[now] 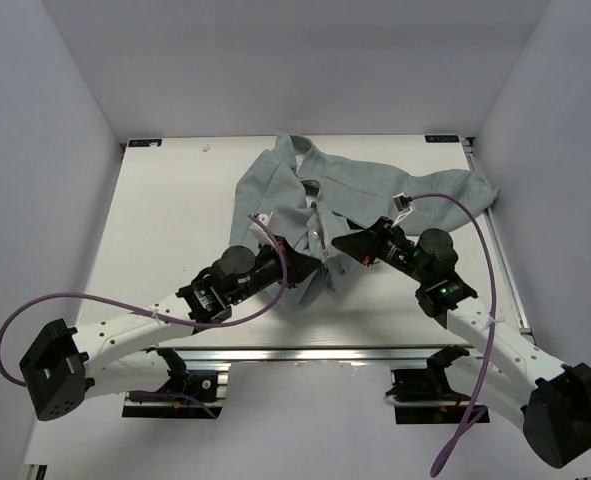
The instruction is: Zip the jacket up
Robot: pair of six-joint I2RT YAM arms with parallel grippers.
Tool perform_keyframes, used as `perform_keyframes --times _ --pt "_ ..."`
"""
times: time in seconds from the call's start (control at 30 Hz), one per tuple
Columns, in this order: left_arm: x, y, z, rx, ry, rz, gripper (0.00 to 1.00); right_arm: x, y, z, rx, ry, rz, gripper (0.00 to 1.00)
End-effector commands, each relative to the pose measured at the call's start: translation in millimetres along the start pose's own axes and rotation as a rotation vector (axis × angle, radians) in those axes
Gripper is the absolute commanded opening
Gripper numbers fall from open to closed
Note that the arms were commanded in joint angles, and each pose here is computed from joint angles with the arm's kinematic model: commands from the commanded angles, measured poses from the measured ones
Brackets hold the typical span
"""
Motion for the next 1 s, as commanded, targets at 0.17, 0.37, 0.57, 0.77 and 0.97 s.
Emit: perform_keyframes --times 0.17,0.37,0.57,0.77,0.97 --pt "12.4 -34.1 -13.7 0.240 0.050 0.029 0.00 -15.5 7.7 5.8 0.056 -0.094 -0.059 0.00" --pt "7.9 -36.4 -5.4 0.291 0.014 0.022 0.00 -40.2 -4.8 8.0 0.147 -0.203 -0.066 0.07" --pt "7.8 -40.6 2.5 0.310 0.021 -0.024 0.00 -48.3 -8.6 11.3 0.268 -0.252 -0.178 0.34" --pt "7.5 -43.1 8.0 0.321 0.015 -0.043 0.00 -44.5 -6.9 7.2 0.299 -0.340 -0.255 0.41" --pt "5.8 -41.2 4.9 0.302 0.008 -0.062 0.00 -25.0 -12.1 -8.7 0.346 -0.447 -0.330 0.56"
Point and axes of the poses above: each gripper's point midway between its finger pads, its own z axis out along the fingers, its own x axis along the line the jaws close on, y = z × x, the point moved 9 cm from there along -z, back along the fingers, and after that the axes turned 3 degrees about z, right-handed, at the moved point
